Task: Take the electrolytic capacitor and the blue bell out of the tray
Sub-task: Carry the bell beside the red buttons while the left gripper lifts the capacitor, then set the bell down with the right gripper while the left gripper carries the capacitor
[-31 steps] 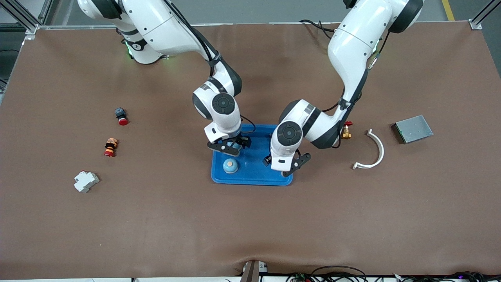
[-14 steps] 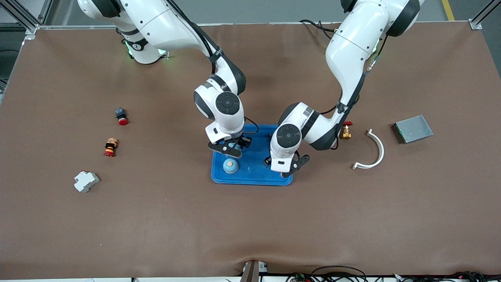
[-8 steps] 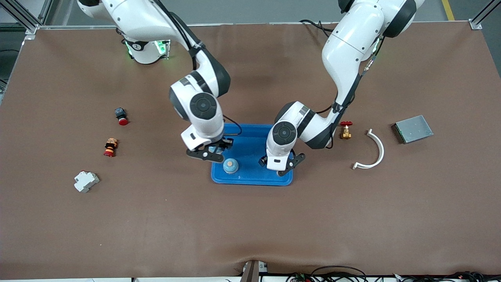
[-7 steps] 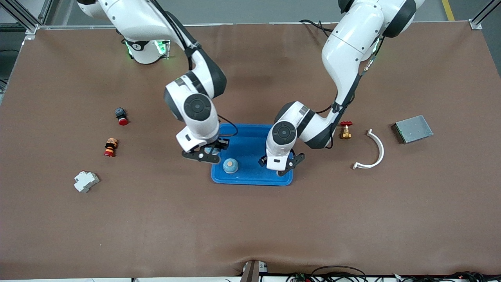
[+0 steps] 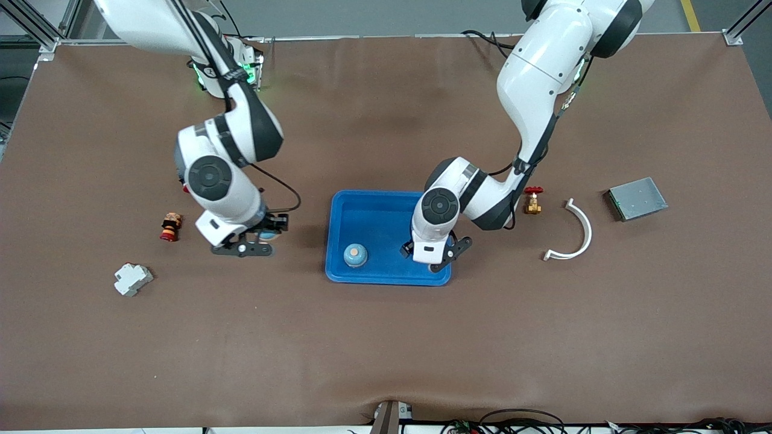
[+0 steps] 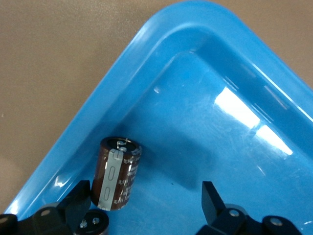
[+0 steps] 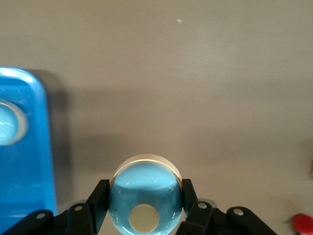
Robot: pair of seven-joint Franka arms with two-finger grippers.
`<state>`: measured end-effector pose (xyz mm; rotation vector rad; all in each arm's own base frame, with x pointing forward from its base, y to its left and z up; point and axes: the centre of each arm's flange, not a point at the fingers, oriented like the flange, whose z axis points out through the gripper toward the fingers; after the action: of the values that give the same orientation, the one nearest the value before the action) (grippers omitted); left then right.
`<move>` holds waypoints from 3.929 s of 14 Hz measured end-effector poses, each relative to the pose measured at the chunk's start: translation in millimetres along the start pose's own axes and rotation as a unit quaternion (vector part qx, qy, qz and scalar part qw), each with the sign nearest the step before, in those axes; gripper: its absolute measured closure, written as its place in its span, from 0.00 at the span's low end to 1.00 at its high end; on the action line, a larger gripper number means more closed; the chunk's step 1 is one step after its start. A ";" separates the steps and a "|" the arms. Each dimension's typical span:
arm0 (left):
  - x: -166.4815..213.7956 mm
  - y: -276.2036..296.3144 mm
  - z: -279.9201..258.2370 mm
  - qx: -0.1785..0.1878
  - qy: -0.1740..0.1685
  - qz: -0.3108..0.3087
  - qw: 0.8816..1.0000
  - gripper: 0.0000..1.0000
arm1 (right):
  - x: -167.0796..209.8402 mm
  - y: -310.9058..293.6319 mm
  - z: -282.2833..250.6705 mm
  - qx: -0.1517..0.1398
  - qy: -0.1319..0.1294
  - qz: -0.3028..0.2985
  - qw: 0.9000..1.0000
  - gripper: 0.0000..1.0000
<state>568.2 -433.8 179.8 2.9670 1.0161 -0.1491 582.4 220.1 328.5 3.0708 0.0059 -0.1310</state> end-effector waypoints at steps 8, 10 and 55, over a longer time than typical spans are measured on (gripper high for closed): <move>8.0 -2.3 -0.1 0.001 0.004 -0.005 1.000 0.08 | -19.9 90.5 46.6 0.017 0.036 -0.058 0.998 0.36; 9.0 -2.5 -0.2 0.001 0.004 -0.006 1.000 0.30 | -27.0 107.4 67.4 0.020 0.050 -0.068 0.996 0.36; 209.9 -274.9 -140.0 0.026 0.021 0.360 0.932 0.66 | 28.8 16.8 28.4 0.039 0.037 0.000 0.999 0.00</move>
<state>577.5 -83.6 308.2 3.1642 -0.1246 -0.1017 608.8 201.4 299.0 3.1515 0.0038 -0.0167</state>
